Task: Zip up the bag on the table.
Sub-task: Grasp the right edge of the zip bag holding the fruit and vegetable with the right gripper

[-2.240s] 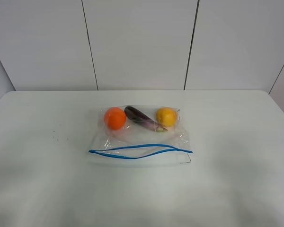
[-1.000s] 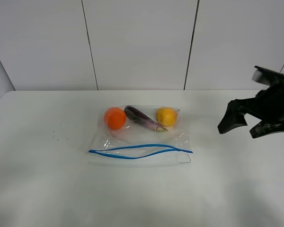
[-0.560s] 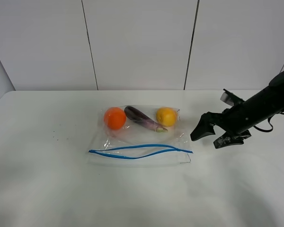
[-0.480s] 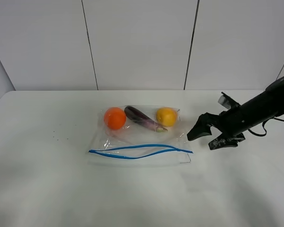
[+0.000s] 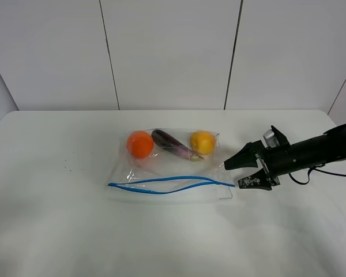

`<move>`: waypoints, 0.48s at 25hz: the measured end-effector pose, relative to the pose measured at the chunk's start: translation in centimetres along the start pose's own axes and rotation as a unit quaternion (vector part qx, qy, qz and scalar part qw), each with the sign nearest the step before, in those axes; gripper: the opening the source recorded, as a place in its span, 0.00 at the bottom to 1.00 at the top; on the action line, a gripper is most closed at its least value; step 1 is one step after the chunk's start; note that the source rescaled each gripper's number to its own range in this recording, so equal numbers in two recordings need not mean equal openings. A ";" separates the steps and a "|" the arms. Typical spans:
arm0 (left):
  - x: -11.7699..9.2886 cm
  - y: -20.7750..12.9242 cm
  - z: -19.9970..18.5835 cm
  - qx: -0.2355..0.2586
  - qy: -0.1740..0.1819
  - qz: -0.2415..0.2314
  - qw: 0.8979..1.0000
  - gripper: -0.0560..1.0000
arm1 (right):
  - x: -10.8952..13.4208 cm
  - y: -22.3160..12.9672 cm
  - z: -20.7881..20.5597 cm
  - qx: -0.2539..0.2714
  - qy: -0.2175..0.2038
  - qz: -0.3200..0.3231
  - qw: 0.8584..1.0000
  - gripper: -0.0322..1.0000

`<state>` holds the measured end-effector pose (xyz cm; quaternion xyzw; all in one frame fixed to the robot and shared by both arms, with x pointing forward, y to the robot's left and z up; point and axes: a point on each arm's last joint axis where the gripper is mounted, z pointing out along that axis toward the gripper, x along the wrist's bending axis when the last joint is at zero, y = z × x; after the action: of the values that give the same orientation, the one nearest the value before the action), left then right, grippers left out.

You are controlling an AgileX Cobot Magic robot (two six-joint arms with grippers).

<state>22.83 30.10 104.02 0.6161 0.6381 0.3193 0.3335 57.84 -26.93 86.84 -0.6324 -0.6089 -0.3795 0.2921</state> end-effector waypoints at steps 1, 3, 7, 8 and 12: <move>0.0 0.0 0.0 0.000 0.000 0.000 1.000 1.00 | -0.3 0.0 0.2 -0.001 0.002 0.000 1.000 0.98; 0.0 0.0 0.0 0.000 0.000 0.000 1.000 1.00 | -0.7 0.0 0.5 -0.002 0.008 -0.002 1.000 0.98; 0.0 0.0 0.0 0.000 0.000 0.000 1.000 1.00 | -1.2 0.3 1.0 0.003 0.017 -0.007 1.000 0.98; 0.0 0.0 0.0 0.000 0.000 0.000 1.000 1.00 | -1.2 0.5 1.1 0.003 0.022 -0.008 1.000 0.98; 0.0 0.0 0.0 0.000 0.000 0.000 1.000 1.00 | -0.8 1.6 1.7 0.005 0.030 -0.012 0.999 0.98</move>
<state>22.83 30.10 104.02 0.6161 0.6381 0.3193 0.3335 59.71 -26.11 85.41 -0.6118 -0.6095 -0.3987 0.3087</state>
